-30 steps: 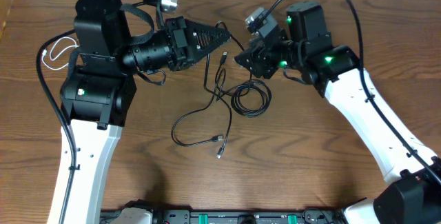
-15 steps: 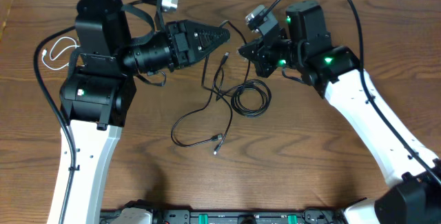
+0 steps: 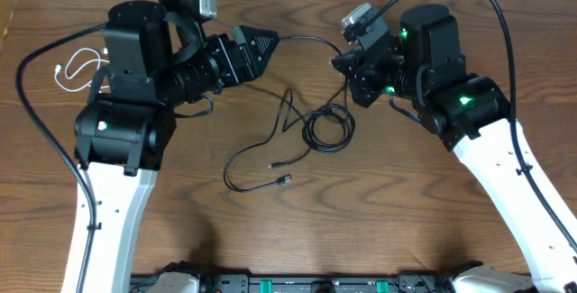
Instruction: Untangle cables
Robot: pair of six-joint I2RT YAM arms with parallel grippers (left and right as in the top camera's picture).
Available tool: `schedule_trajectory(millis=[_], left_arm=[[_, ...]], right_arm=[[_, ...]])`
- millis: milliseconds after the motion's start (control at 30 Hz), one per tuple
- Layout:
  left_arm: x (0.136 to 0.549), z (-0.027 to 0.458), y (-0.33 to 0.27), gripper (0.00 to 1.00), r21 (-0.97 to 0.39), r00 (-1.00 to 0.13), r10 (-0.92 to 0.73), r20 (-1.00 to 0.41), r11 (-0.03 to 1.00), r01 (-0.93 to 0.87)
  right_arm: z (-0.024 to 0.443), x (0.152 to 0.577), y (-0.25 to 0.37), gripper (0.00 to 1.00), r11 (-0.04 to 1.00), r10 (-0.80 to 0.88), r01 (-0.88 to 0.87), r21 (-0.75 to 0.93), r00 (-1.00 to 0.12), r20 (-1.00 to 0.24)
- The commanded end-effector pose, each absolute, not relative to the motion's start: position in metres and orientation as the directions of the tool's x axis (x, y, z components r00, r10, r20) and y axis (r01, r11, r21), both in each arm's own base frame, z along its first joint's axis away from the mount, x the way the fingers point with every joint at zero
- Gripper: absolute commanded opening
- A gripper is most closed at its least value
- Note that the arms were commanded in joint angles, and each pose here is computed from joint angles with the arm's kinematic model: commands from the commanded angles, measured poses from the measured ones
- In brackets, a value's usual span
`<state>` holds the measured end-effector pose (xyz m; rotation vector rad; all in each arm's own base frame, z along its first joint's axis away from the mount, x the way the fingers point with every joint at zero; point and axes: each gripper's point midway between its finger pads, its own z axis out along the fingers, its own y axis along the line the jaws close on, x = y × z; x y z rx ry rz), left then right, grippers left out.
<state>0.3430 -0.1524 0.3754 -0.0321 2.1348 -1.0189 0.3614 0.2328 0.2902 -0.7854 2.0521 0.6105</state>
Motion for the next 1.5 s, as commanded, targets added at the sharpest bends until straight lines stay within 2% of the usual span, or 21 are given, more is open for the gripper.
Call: schedule_trajectory(millis=[0, 133, 233, 333, 433, 500, 567, 767, 867, 967, 1100, 1167, 1333, 1467], left_arm=[[0.337, 0.399, -0.151, 0.77, -0.548, -0.612, -0.225, -0.758, 0.728, 0.412], [0.326, 0.386, -0.161, 0.77, -0.452, -0.6, -0.086, -0.795, 0.744, 0.493], [0.325, 0.384, -0.166, 0.77, -0.53, -0.653, -0.157, -0.741, 0.734, 0.425], [0.329, 0.39, -0.172, 0.77, -0.694, -0.722, -0.33, -0.609, 0.662, 0.283], [0.339, 0.388, -0.168, 0.77, -0.77, -0.735, -0.45, -0.508, 0.62, 0.153], [0.342, 0.385, -0.167, 0.86, -0.825, -0.747, -0.528, -0.404, 0.564, 0.047], [0.343, 0.381, -0.17, 0.93, -0.858, -0.755, -0.574, -0.317, 0.512, -0.029], [0.345, 0.371, -0.183, 0.96, -0.904, -0.711, -0.702, 0.045, 0.274, -0.328], [0.35, 0.368, -0.185, 0.95, -0.899, -0.689, -0.718, 0.094, 0.236, -0.369], [0.357, 0.368, -0.184, 0.9, -0.901, -0.672, -0.734, 0.099, 0.22, -0.374], [0.361, 0.375, -0.185, 0.86, -0.898, -0.63, -0.752, 0.193, 0.122, -0.422], [0.362, 0.379, -0.186, 0.86, -0.905, -0.628, -0.753, 0.196, 0.108, -0.412], [0.367, 0.378, -0.181, 0.68, -0.902, -0.597, -0.779, 0.193, 0.098, -0.42], [0.367, 0.377, -0.18, 0.65, -0.902, -0.592, -0.783, 0.19, 0.098, -0.42]], right_arm=[[0.306, 0.354, 0.246, 0.01, 0.6, -0.296, -0.786, 0.15, -0.392, -0.871], [0.313, 0.351, 0.252, 0.01, 0.57, -0.269, -0.803, 0.177, -0.386, -0.883], [0.316, 0.352, 0.252, 0.01, 0.583, -0.232, -0.782, 0.221, -0.421, -0.877], [0.319, 0.347, 0.258, 0.01, 0.554, -0.22, -0.795, 0.246, -0.425, -0.878], [0.323, 0.341, 0.263, 0.01, 0.514, -0.215, -0.816, 0.265, -0.422, -0.881], [0.324, 0.341, 0.263, 0.01, 0.523, -0.191, -0.8, 0.296, -0.448, -0.873], [0.326, 0.342, 0.263, 0.01, 0.528, -0.174, -0.79, 0.312, -0.46, -0.871], [0.333, 0.344, 0.267, 0.01, 0.536, -0.118, -0.761, 0.365, -0.496, -0.86], [0.334, 0.344, 0.268, 0.01, 0.535, -0.108, -0.755, 0.38, -0.507, -0.855], [0.334, 0.34, 0.273, 0.01, 0.524, -0.115, -0.761, 0.383, -0.509, -0.853], [0.333, 0.333, 0.282, 0.01, 0.512, -0.125, -0.769, 0.382, -0.507, -0.853], [0.332, 0.335, 0.282, 0.01, 0.529, -0.115, -0.753, 0.39, -0.519, -0.847], [0.335, 0.333, 0.287, 0.01, 0.521, -0.113, -0.761, 0.387, -0.511, -0.852], [0.34, 0.33, 0.288, 0.01, 0.514, -0.109, -0.769, 0.38, -0.498, -0.861]])
